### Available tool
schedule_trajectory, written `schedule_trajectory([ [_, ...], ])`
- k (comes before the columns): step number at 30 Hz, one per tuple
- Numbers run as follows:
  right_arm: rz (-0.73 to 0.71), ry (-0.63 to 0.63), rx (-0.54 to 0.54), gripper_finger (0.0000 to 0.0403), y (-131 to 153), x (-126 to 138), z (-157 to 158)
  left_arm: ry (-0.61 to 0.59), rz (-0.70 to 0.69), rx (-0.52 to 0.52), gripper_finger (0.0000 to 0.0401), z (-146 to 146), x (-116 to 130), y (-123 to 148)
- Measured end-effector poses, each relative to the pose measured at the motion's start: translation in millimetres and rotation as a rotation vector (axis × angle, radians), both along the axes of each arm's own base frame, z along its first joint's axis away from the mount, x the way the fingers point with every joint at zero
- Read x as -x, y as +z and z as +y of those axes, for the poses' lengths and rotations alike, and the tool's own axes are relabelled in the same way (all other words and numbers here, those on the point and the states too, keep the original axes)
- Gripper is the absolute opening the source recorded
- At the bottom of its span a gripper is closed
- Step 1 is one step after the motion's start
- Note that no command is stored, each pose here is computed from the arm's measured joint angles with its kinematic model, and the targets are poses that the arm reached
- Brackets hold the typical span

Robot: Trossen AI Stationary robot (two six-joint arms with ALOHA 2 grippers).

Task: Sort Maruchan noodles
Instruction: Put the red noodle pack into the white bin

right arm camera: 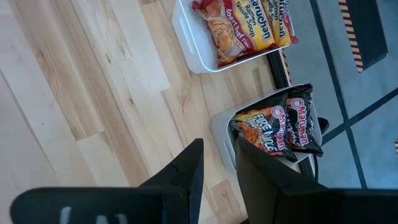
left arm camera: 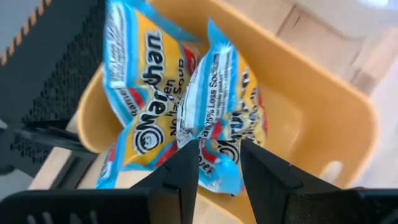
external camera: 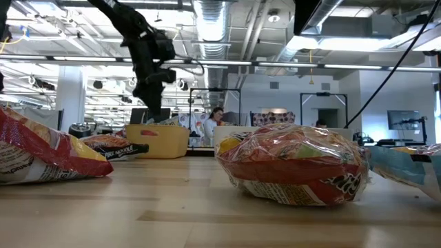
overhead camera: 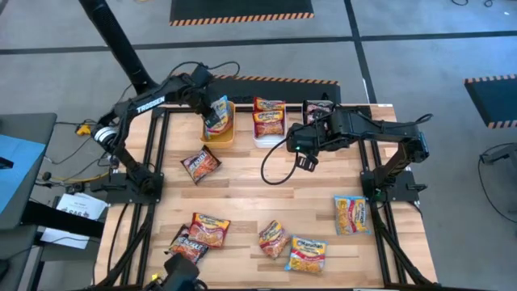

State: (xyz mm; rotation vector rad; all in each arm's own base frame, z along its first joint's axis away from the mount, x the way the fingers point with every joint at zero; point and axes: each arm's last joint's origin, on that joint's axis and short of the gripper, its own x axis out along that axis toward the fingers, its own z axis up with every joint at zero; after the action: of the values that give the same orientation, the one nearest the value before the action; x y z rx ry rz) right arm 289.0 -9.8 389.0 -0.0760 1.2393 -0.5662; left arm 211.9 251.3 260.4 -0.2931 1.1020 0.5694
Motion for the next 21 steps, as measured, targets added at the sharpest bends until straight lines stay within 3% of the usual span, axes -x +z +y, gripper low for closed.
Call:
schedule_trajectory([
  [3,0.002,0.004,-0.011,0.0118,0,0,0,0.003,-0.059,-0.016,0.0105,-10,4,18],
  [10,0.005,0.053,-0.158,0.0118,-2,0,9,-0.076,-0.198,0.018,0.0105,-54,3,52],
  [16,0.064,0.152,-0.245,0.0118,-13,0,29,-0.215,-0.216,0.038,0.0105,-99,-8,58],
  [21,0.163,0.176,-0.250,0.0118,-37,12,44,-0.237,-0.218,0.091,0.0105,-124,-12,62],
])
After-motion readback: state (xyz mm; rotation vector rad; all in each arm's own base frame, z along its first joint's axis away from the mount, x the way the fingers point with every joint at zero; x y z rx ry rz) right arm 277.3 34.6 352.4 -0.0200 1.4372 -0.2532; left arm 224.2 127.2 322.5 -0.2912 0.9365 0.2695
